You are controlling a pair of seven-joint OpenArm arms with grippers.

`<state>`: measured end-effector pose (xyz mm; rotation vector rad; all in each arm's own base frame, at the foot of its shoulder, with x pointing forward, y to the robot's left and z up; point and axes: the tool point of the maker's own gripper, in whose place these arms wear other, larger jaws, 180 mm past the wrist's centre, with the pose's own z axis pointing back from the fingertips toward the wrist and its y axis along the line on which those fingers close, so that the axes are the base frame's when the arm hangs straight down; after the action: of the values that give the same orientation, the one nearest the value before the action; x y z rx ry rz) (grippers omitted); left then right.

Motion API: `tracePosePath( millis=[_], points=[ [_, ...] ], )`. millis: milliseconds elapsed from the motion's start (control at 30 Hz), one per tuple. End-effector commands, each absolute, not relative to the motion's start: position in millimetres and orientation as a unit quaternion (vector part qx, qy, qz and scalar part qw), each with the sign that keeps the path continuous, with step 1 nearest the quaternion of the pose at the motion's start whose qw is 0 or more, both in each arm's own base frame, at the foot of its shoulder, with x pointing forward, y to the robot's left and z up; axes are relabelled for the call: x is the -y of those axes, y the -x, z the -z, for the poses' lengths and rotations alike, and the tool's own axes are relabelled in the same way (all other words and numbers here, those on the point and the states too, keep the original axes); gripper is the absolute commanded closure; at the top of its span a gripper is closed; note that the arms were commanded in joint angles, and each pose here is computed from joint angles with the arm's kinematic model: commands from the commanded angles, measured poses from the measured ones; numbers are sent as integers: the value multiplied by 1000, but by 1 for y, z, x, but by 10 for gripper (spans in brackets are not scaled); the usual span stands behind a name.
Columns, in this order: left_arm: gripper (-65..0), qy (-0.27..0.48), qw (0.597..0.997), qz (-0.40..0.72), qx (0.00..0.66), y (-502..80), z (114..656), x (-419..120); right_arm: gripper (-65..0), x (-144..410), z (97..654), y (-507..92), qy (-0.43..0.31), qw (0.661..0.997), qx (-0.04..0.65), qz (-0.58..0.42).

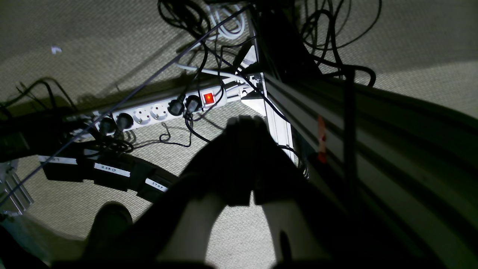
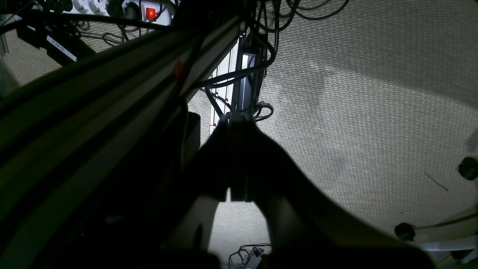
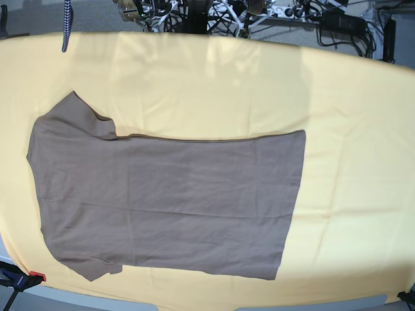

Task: Fold the T-shirt properly

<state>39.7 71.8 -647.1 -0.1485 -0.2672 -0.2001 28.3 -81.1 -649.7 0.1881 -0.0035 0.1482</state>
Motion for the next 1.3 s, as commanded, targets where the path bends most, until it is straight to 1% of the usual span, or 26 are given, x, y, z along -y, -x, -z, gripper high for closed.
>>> tracePosePath(
  millis=[0,67,167,400,500,633,733,833,967,1100,1267],
  points=[
    [0,80,984,90,132,-39,646,-67,0,80,649,-32,-98,993,6,-72],
    [0,80,989,67,108,-31,649,-69,0,80,649,-32,-98,993,6,-72],
    [0,82,992,48,89,-25,650,-69,0,80,649,-32,-98,993,6,-72],
    [0,82,992,42,82,-23,650,-69,0,80,649,-32,-98,993,6,-72],
    [0,80,992,61,77,-21,650,-69,0,75,647,-28,-115,990,-3,-81],
    [0,95,987,106,68,-9,647,-61,0,67,644,-11,-147,978,-37,-145],
    [0,103,985,118,72,9,639,-54,0,67,641,7,-155,973,-52,-165],
    [0,114,983,121,78,28,626,-47,0,72,635,25,-161,971,-55,-171],
    [0,132,976,152,83,55,600,-42,0,76,616,56,-188,965,-84,-160],
    [0,156,963,188,111,69,558,-33,0,85,589,79,-200,964,-92,-150],
    [0,153,950,240,126,72,505,-40,0,92,542,104,-212,960,-82,-166]
  ],
)
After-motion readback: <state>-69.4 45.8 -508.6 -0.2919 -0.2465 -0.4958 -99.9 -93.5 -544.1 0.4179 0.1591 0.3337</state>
